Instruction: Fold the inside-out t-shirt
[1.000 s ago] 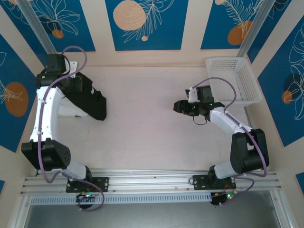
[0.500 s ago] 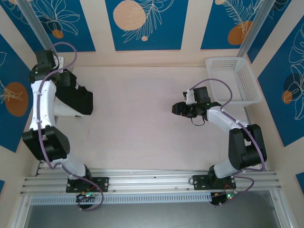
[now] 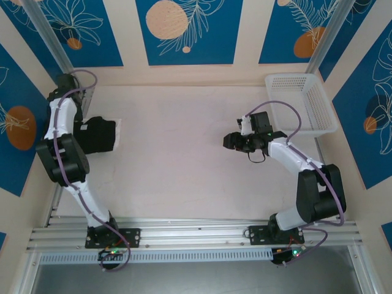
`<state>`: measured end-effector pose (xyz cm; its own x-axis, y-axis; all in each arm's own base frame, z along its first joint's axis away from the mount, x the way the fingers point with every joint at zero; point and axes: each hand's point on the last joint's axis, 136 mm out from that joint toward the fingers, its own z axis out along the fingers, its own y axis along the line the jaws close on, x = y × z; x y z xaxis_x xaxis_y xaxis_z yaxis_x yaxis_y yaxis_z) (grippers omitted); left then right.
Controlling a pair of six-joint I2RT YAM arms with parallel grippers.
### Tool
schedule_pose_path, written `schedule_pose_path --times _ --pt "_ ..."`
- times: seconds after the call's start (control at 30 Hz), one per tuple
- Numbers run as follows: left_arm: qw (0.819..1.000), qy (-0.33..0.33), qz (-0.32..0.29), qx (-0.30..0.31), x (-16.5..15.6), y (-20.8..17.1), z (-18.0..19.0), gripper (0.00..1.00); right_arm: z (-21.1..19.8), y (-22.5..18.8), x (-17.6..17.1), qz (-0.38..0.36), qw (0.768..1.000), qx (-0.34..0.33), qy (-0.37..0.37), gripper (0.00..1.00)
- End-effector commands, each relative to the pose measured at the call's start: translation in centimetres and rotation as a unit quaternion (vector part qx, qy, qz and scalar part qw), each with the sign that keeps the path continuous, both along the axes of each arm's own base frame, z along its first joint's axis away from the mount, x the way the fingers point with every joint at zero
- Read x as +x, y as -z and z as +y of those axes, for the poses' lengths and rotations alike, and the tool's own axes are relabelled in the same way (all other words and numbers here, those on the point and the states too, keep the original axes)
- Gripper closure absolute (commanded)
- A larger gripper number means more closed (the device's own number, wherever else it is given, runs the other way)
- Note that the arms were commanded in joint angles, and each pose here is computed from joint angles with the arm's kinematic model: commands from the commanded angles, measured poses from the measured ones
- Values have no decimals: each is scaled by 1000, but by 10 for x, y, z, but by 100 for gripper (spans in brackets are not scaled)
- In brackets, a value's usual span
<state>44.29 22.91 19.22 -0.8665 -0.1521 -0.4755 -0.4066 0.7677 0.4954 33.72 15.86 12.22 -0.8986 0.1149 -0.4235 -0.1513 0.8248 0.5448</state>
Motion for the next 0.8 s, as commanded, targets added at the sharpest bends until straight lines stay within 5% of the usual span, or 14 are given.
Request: schedule_pose_path --times 0.0,0.13,0.3,0.43,0.53,0.77 --pt "996 -28 -81 -6 -18 -63 -6 21 -12 -14 -6 -23 999 -35 9 48" --pt "975 4 -185 -120 -28 -85 -53 15 -36 -20 -15 -47 994 -89 44 43" --pt "892 67 -341 -288 -46 -103 -132 9 -69 -40 -29 -100 979 -151 91 28" --pt "855 77 -383 -341 -73 -84 -171 9 -95 -48 -38 -123 965 -186 138 20" --pt "859 76 -383 -331 -92 -46 -185 8 -113 -48 -39 -143 950 -208 183 16" --pt "913 57 -354 -194 -117 35 -173 0 -149 -25 -16 -191 904 -307 227 1"
